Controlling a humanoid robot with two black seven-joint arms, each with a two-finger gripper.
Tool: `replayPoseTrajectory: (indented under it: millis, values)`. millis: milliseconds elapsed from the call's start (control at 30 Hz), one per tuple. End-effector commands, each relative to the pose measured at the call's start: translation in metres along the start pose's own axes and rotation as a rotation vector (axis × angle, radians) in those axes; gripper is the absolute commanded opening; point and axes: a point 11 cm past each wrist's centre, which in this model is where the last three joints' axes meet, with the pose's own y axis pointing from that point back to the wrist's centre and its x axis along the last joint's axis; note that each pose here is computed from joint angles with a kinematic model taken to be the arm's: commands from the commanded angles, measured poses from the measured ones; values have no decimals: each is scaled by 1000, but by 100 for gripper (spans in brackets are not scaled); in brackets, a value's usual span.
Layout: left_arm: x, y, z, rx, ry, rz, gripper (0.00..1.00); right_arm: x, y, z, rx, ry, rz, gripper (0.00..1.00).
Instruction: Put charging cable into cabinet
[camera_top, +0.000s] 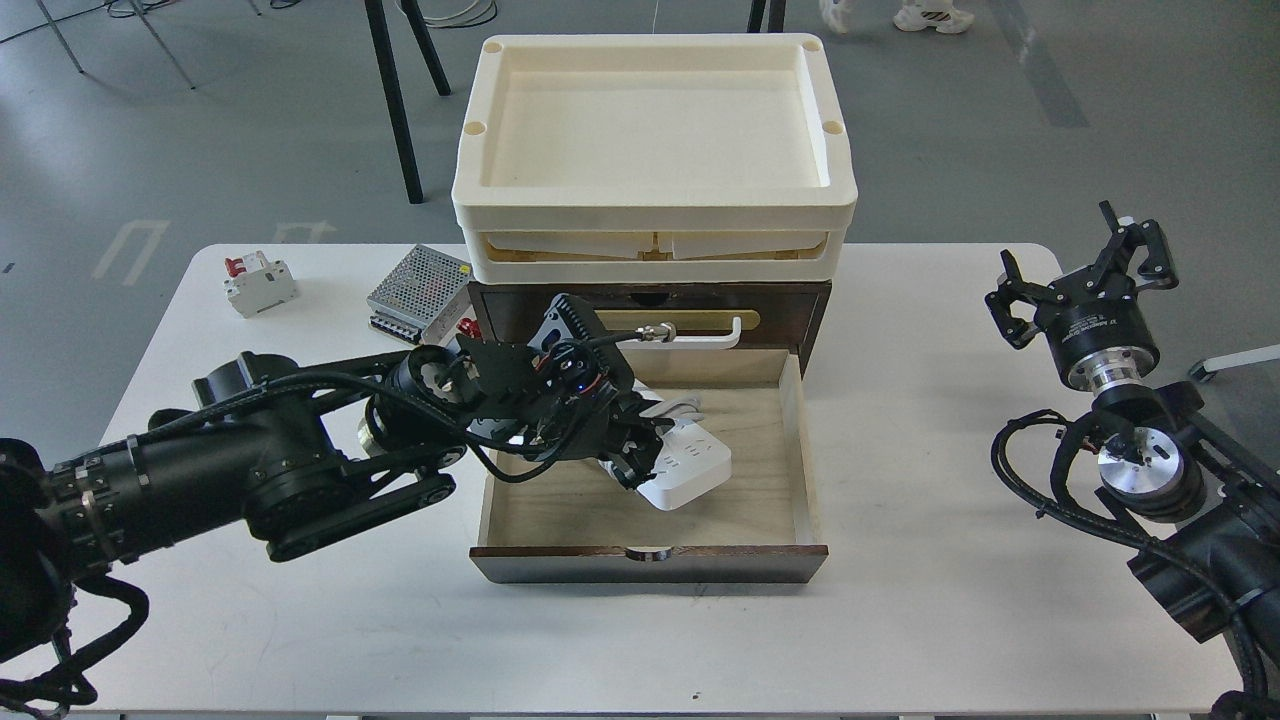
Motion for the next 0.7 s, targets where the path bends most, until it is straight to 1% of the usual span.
replayPoseTrajectory:
  millis: [0,167,267,400,467,533,633,667]
  values:
    - [10,5,10,-52,16,35,81,0,0,0,0,0,0,100]
    - [50,23,22,-179,177,165,83,0,0,0,0,0,0,100]
    - [97,54,30,-329,315,334,84,0,0,0,0,0,0,100]
    - [145,97,19,-557,635,527,84,0,0,0,-1,0,0,100]
    - [166,120,7,-701,832,615,85,0,0,0,-1,0,0,100]
    - [179,144,-15,-800,990,705,87,-1,0,0,-1,-1,-3,100]
    - [187,186,-57,-876,1169,831,98,0,0,1,-2,-1,-2,100]
    - [186,194,-69,-885,1224,852,98,-1,0,0,-1,-1,-3,100]
